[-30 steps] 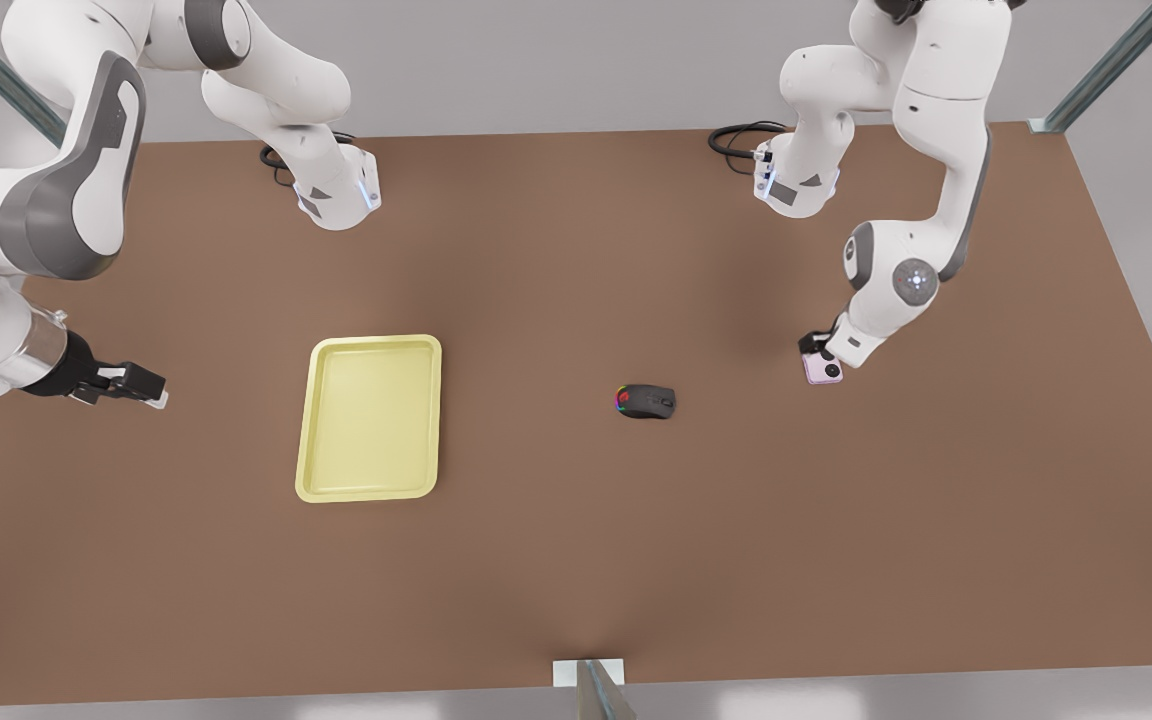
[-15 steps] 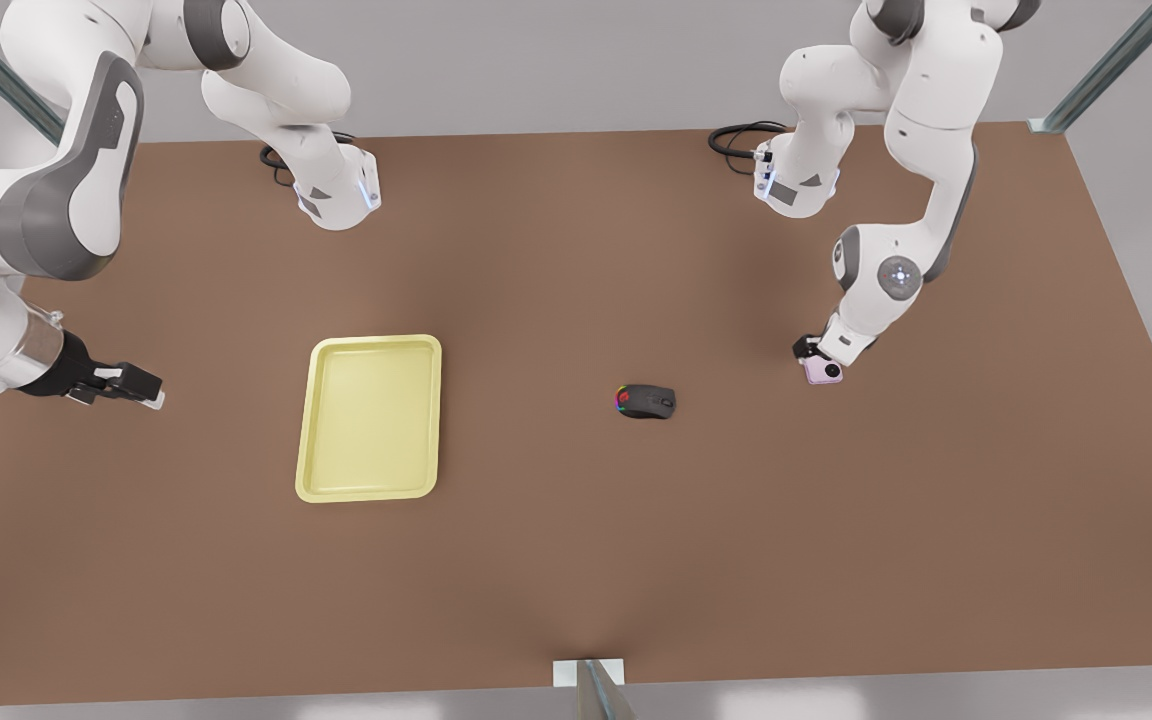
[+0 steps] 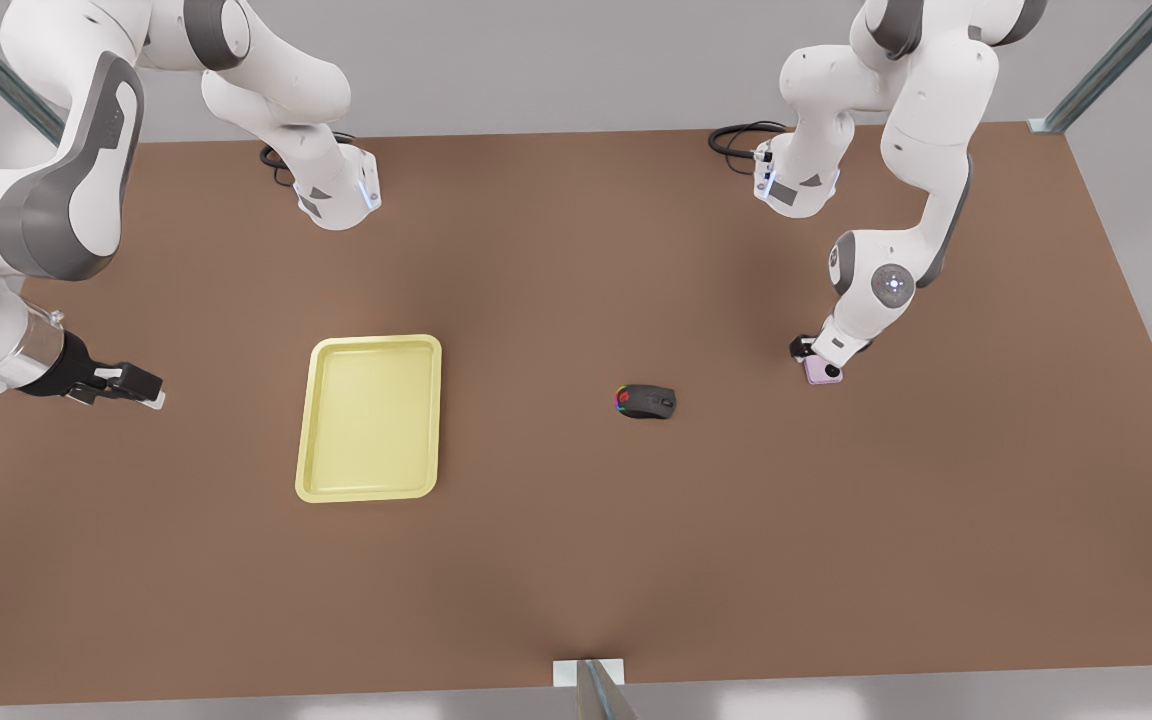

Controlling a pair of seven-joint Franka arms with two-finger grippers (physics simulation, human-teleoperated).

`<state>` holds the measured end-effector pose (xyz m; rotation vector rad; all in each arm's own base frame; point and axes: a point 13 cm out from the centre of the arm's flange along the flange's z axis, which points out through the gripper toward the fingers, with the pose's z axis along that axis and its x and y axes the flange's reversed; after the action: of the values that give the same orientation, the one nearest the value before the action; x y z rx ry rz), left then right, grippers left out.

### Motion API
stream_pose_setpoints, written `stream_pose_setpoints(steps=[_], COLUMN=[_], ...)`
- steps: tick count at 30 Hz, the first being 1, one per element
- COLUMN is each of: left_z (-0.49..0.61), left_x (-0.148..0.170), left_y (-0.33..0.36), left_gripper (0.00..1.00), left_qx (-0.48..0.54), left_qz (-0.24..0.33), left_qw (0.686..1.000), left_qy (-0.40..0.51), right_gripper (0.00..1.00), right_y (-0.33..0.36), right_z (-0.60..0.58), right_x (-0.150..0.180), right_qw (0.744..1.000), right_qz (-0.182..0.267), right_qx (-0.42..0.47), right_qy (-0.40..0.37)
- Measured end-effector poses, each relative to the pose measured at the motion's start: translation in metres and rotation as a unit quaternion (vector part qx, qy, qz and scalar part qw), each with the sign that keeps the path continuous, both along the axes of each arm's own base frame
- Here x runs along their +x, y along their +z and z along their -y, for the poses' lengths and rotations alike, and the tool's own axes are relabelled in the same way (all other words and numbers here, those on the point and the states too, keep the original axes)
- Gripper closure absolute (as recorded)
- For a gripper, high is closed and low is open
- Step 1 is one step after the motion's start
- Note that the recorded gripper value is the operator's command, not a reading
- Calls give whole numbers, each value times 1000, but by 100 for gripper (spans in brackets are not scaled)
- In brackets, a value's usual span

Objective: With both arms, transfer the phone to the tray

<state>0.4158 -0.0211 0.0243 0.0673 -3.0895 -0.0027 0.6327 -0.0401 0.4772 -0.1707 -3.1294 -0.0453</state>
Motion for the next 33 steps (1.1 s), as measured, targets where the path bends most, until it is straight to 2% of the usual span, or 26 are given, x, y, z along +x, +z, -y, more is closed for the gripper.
stream_pose_setpoints(steps=[4,8,12,15,18,22,28,33], left_z=[0,1,7,32,114,250,432,562], left_x=[3,12,45,84,114,132,123,113], left_y=[4,13,44,80,114,158,180,137], left_gripper=[30,30,30,30,30,30,30,30], left_qx=[0,-1,-4,-7,-12,-21,-40,-62], left_qz=[4,13,33,48,53,52,53,58], left_qw=[1000,1000,999,998,995,988,984,984], left_qy=[-2,-4,-8,-30,-87,-146,-168,-158], right_gripper=[0,0,0,0,0,0,0,0], right_y=[0,-1,-1,-1,-1,-1,-3,-2], right_z=[0,0,-1,-1,-1,-1,-2,-2], right_x=[0,0,0,0,0,0,1,1], right_qw=[1000,1000,1000,1000,1000,1000,1000,1000], right_qz=[0,-1,-1,-1,-1,-1,-2,-2], right_qx=[0,0,0,0,0,0,0,0], right_qy=[0,0,0,1,1,1,2,1])
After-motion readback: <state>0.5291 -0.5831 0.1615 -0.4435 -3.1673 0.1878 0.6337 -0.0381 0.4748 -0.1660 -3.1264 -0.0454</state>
